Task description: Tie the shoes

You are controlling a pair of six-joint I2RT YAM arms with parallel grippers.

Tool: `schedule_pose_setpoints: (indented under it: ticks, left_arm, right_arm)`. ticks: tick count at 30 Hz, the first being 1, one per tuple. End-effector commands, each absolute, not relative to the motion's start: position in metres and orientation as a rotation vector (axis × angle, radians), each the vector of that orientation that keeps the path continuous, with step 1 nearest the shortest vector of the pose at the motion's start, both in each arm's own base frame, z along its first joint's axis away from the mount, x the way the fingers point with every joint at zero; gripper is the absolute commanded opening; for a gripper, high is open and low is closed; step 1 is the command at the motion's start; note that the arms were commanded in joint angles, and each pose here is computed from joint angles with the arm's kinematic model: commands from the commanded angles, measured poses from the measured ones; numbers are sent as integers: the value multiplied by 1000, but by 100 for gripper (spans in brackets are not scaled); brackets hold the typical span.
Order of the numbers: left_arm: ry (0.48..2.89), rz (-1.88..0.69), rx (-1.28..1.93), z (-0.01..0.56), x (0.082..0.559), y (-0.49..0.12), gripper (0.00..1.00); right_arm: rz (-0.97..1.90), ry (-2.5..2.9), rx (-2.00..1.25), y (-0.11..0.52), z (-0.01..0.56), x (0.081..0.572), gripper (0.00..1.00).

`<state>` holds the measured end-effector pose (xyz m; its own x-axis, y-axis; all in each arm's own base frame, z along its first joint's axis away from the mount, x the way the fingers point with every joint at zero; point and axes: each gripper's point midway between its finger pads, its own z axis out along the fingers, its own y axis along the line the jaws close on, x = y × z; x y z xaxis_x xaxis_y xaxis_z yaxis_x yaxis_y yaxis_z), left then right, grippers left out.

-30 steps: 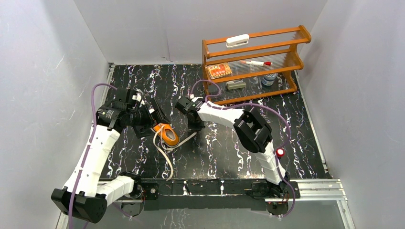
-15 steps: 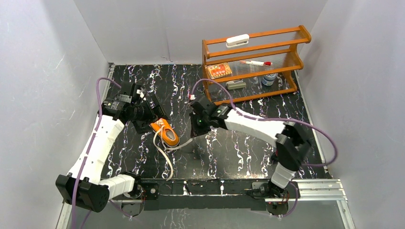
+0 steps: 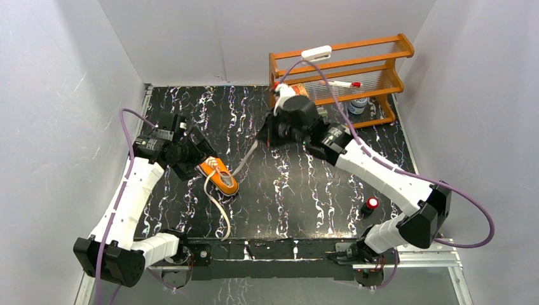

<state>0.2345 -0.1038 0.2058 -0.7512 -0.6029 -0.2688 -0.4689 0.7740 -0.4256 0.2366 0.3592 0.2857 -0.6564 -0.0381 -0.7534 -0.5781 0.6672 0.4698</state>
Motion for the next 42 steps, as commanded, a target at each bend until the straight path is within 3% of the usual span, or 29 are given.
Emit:
schedule_pose_setpoints:
  ticks: [1, 9, 16, 23, 29, 31, 34, 37, 42]
  left_arm:
    - [2586, -515, -870, 194, 220, -106, 83]
    - [2692, -795, -658, 164, 230, -148, 70]
    - [2830, -596, -498, 125, 249, -160, 55]
    - [2859, -538, -508, 98, 256, -169, 54]
    - [2944, -420, -408, 65, 261, -181, 44]
    - [2940, -379, -269, 67, 258, -194, 28]
    - [2936, -525, -100, 83, 235, -237, 12]
    - [2935, -595, 126, 90, 203, -276, 3]
    - [2894, -632, 514, 83, 163, -331, 0]
  right_arm:
    - [816, 1952, -278, 342, 348, 298, 0]
    - [749, 1977, -223, 314, 342, 338, 0]
    - [778, 2007, -236, 306, 330, 340, 0]
    - [780, 2008, -214, 297, 331, 347, 0]
    - [775, 2008, -214, 296, 330, 352, 0]
    - [752, 2012, -212, 289, 328, 351, 0]
    - [622, 2021, -154, 260, 328, 350, 0]
    - [477, 1999, -101, 218, 340, 334, 0]
    - [365, 2021, -33, 171, 332, 298, 0]
